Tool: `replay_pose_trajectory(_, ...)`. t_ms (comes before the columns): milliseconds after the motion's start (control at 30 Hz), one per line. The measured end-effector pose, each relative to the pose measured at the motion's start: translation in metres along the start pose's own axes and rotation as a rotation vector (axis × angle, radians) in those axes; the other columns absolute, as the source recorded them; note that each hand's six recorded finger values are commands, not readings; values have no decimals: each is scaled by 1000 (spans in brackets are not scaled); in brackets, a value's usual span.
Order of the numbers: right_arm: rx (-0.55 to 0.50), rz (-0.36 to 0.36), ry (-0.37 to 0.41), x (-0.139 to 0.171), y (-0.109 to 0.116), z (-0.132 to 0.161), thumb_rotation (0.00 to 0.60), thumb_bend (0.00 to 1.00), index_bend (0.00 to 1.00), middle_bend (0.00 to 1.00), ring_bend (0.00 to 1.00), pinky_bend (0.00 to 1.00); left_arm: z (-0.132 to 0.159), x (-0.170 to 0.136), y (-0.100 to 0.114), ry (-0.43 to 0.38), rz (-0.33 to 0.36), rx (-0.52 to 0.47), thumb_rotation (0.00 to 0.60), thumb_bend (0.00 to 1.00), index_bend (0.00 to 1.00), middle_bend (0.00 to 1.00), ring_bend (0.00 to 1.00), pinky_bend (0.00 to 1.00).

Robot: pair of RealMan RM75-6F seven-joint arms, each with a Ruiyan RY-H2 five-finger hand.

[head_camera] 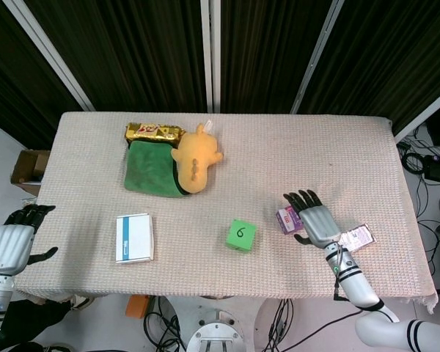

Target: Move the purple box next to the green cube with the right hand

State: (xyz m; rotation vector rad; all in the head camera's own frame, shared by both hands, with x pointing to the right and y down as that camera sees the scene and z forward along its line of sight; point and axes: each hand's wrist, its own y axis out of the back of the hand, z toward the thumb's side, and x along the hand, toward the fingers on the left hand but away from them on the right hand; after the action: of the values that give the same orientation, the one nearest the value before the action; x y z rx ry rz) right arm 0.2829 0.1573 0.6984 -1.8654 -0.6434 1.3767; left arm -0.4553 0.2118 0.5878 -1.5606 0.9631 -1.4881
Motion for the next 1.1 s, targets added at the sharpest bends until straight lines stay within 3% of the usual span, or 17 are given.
replay_pose_trajectory(300, 220, 65, -25, -10, -11, 18, 600, 146, 0, 263, 0, 0, -3, -1, 3, 6, 7, -2, 600, 0, 188, 210, 153, 238)
replay_pose_trajectory(500, 220, 38, -10, -17, -11, 32, 600, 180, 0, 465, 1, 0, -4, -1, 6, 7, 13, -3, 600, 0, 187, 210, 153, 238)
replay_pose_trajectory(667, 191, -19, 13, -17, -5, 38, 600, 213, 0, 644, 91, 0, -5, -2, 6, 9, 12, -5, 600, 0, 188, 210, 152, 238)
replay_pose_trajectory(867, 31, -77, 62, -15, -1, 45, 600, 267, 0, 660, 146, 0, -4, -2, 4, 9, 9, -3, 600, 0, 188, 210, 152, 238)
replay_pose_trajectory(1100, -375, -73, 88, -16, -8, 36, 600, 288, 0, 665, 147, 0, -4, -3, 4, 10, 7, 3, 600, 0, 188, 210, 153, 238)
